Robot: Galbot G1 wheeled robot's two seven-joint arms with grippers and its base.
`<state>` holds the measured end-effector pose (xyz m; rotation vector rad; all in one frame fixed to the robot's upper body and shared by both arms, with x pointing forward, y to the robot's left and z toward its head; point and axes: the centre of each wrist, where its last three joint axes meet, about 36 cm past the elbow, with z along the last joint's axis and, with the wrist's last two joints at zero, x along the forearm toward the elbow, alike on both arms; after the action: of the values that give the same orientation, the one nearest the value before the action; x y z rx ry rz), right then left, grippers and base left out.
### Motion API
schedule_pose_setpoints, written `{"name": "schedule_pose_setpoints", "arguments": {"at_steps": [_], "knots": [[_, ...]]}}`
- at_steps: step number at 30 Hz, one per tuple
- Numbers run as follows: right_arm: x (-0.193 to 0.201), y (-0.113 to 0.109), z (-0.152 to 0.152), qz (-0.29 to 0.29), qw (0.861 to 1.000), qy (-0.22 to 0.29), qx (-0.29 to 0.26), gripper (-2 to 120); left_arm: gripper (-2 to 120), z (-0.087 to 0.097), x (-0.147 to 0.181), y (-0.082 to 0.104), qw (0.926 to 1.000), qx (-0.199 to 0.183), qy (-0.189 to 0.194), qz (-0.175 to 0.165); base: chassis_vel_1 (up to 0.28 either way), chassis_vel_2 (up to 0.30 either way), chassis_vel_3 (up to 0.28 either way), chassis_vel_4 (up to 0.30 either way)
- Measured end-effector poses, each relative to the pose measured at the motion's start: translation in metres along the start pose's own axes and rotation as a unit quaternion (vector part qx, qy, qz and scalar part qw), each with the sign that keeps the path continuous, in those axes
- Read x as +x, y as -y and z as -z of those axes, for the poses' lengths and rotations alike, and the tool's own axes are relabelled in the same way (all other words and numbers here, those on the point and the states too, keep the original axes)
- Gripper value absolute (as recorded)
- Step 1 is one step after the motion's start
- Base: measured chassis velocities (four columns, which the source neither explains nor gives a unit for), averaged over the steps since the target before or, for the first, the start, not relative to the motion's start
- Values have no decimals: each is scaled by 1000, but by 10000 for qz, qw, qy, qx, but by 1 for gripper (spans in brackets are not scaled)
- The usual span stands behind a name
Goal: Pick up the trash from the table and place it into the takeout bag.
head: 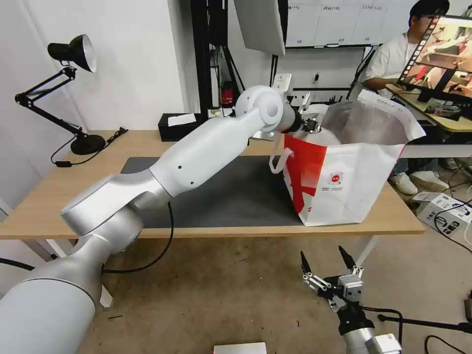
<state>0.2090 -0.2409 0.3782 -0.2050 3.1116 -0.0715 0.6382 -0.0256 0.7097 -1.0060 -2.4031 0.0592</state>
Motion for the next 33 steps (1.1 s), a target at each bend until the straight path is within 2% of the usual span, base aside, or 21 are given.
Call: {"name": "schedule_pose_setpoints", "arguments": {"at_steps": [2,3,5,6,7,9,10,11,14,16,18,21,22,23,24,25,27,28,29,31,33], "knots": [[0,0,0,0,10000,0,0,100,70,3,6,0,10000,-9,69,-31,0,0,0,0],[0,0,0,0,10000,0,0,100,70,3,6,0,10000,-9,69,-31,0,0,0,0],[0,0,0,0,10000,0,0,100,79,4,13,-2,9999,-20,130,-44,0,0,0,0],[0,0,0,0,10000,0,0,100,85,6,23,-5,9998,-36,206,-44,0,0,0,0],[0,0,0,0,10000,0,0,100,85,6,23,-5,9998,-36,206,-44,0,0,0,0],[0,0,0,0,10000,0,0,100,95,10,40,-15,9995,35,325,-34,0,0,0,0],[0,0,0,0,10000,0,0,100,95,10,40,-15,9995,35,325,-34,0,0,0,0],[0,0,0,0,10000,0,0,100,99,12,52,-21,9991,98,404,-56,0,0,0,0],[0,0,0,0,10000,1,0,100,100,13,72,-37,9986,156,513,13,0,0,0,0],[0,0,0,0,10000,1,0,100,100,6,93,-51,9982,161,581,82,0,0,0,0],[0,0,0,0,10000,1,0,100,100,4,97,-55,9981,165,592,101,0,0,0,0],[0,0,0,0,10000,1,0,100,100,-25,120,-72,9978,301,587,109,0,0,0,0],[0,0,0,0,10000,1,0,100,100,-25,120,-72,9978,301,587,109,0,0,0,0],[0,0,0,-1,10000,1,0,100,100,-34,125,-76,9977,337,573,115,0,0,0,0],[0,0,0,0,10000,-1,0,100,100,-51,132,-86,9974,442,540,174,0,0,0,0],[0,0,0,0,10000,-1,0,100,100,-51,132,-86,9974,442,540,174,0,0,0,0],[0,0,0,0,10000,0,0,100,100,-93,149,-107,9958,689,483,370,0,0,0,0],[0,0,0,1,10000,0,0,100,100,-103,154,-112,9952,752,467,424,0,0,0,0],[0,0,0,1,10000,0,0,100,100,-103,154,-112,9952,752,467,424,0,0,0,0],[0,0,0,0,10000,1,0,100,100,-128,174,-127,9931,856,485,641,0,0,0,0],[0,0,0,0,10000,0,0,100,100,-134,178,-131,9926,870,491,696,0,0,0,0]]}}
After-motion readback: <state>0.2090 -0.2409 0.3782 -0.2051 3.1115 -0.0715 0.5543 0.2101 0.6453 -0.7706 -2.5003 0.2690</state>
